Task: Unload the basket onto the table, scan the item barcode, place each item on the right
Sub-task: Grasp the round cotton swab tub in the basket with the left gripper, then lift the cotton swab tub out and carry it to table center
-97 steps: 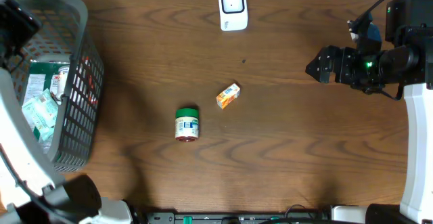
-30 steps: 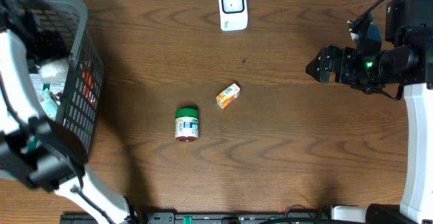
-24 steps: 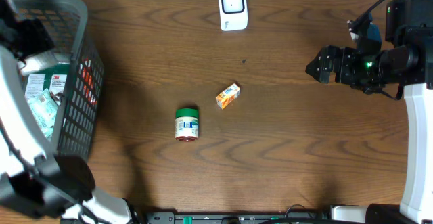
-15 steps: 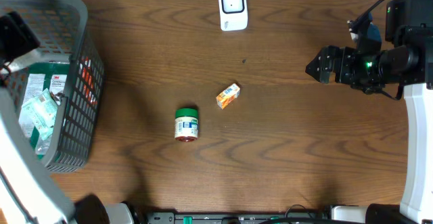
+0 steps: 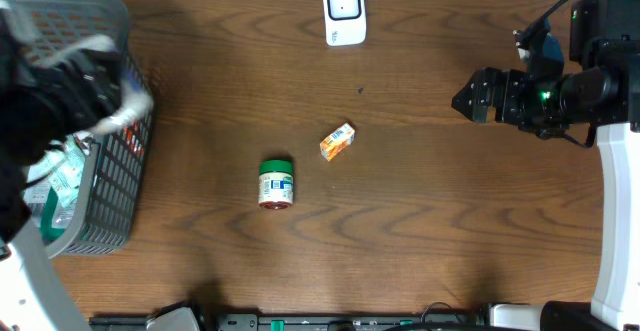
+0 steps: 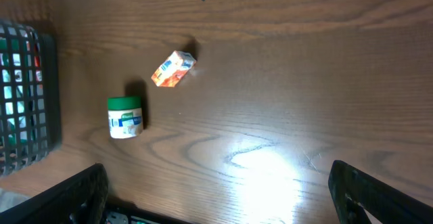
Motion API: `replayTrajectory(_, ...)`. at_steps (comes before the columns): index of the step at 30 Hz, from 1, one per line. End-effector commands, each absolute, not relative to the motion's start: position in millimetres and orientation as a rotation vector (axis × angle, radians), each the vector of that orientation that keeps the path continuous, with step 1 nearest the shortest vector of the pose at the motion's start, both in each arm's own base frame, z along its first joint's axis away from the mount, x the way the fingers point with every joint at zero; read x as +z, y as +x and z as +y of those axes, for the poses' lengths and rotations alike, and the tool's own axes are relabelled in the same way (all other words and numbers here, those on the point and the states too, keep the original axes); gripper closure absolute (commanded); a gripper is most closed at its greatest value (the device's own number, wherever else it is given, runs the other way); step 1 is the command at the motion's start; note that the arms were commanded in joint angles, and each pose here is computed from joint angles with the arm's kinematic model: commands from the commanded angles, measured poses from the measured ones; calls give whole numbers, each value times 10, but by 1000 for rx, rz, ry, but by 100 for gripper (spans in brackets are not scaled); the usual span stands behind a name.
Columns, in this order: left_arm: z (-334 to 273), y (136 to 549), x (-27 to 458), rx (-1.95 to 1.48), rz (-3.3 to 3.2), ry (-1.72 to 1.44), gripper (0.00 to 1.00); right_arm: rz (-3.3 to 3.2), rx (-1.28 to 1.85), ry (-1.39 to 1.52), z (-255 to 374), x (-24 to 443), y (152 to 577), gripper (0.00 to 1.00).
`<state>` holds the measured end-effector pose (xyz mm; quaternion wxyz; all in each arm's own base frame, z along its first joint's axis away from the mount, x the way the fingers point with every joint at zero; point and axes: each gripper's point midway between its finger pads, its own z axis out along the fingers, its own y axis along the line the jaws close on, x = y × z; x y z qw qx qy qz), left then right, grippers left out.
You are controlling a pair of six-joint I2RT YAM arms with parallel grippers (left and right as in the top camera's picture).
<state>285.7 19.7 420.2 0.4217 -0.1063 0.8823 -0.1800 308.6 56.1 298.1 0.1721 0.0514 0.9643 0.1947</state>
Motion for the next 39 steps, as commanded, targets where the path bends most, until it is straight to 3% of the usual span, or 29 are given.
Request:
replayTrajectory(1,-227,2822,4132,-627,2263,-129,36,2724,569,137,612,3036,3089,1)
replayTrajectory(10,-1200,2681,3673,-830,2452,266,36,2724,569,137,612,3036,3089,1)
replayTrajectory(23,-2030,2627,3034,-949,2654,577,36,2724,569,136,613,3036,3088,1)
replayTrajectory(39,-2392,2979,2650,-425,2666,437,37,2724,569,137,612,3036,3089,1)
